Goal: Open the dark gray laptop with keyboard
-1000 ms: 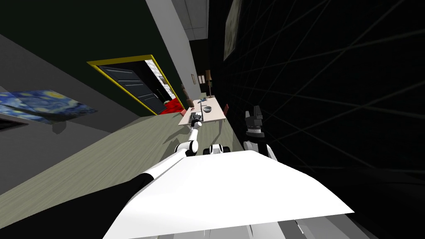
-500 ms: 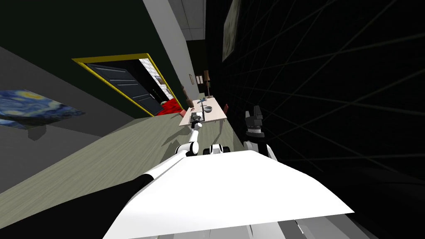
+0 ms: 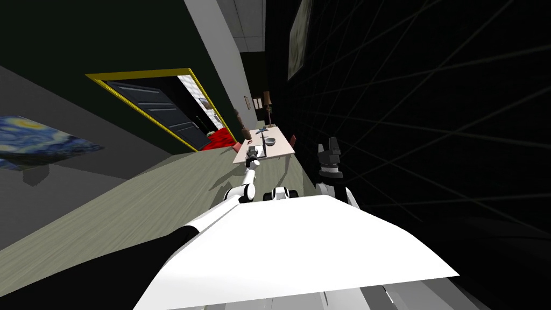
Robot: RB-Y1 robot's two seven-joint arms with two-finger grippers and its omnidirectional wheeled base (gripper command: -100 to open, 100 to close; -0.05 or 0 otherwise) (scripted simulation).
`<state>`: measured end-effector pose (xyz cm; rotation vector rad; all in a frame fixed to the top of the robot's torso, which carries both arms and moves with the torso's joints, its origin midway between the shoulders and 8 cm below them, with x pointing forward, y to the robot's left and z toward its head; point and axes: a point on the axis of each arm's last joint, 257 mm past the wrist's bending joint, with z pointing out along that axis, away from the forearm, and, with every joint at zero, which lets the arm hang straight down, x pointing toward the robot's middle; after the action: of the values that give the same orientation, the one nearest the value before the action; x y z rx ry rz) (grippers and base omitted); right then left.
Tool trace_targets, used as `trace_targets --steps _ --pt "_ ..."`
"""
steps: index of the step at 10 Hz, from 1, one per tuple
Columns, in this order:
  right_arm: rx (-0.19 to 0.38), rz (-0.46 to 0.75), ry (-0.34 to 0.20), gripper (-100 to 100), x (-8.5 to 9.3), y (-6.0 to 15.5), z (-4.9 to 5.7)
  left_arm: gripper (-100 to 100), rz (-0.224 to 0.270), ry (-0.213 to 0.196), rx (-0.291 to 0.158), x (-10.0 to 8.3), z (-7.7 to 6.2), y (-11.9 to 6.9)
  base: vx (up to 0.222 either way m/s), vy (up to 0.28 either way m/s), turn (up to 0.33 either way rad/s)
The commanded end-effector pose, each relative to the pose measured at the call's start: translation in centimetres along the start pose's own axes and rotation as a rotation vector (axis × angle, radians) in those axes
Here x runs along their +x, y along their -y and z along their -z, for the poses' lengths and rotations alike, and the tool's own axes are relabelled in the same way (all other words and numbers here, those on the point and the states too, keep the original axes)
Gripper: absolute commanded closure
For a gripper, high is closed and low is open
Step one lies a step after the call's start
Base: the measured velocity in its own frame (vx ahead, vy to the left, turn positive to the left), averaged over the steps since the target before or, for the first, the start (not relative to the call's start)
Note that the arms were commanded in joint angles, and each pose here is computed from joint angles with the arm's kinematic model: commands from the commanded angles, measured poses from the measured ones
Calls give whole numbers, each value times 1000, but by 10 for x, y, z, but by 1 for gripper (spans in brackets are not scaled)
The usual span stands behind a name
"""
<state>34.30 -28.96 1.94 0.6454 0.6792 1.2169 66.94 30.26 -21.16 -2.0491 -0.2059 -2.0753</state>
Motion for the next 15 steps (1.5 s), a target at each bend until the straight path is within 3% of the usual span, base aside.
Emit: trace_targets --steps 1,3,4,6,8,9,10,11,15 --pt "0 0 0 0 0 0 0 -100 -41 -16 27 9 -6 29 4 -22 -4" --pt "0 0 0 0 0 0 0 -100 -85 -27 51 15 -11 56 6 -27 -5" --pt "0 0 0 0 0 0 0 -100 -85 -27 51 15 -11 56 4 -16 3" --pt "0 0 0 0 0 0 0 -100 -139 -32 74 18 -15 83 10 -38 -11" --pt "0 0 0 0 0 0 0 -100 -130 -14 59 5 -8 66 38 -144 -27" --pt "0 0 0 0 0 0 0 -100 -135 -14 61 5 -8 68 33 -144 -14" --pt "0 0 0 0 0 0 0 -100 -164 -20 77 8 -11 84 32 -120 -24" --pt "0 0 0 0 0 0 0 -100 -157 -19 74 5 -9 79 40 -131 -35" --pt "0 0 0 0 0 0 0 -100 -63 10 21 -12 6 16 13 -74 -1"
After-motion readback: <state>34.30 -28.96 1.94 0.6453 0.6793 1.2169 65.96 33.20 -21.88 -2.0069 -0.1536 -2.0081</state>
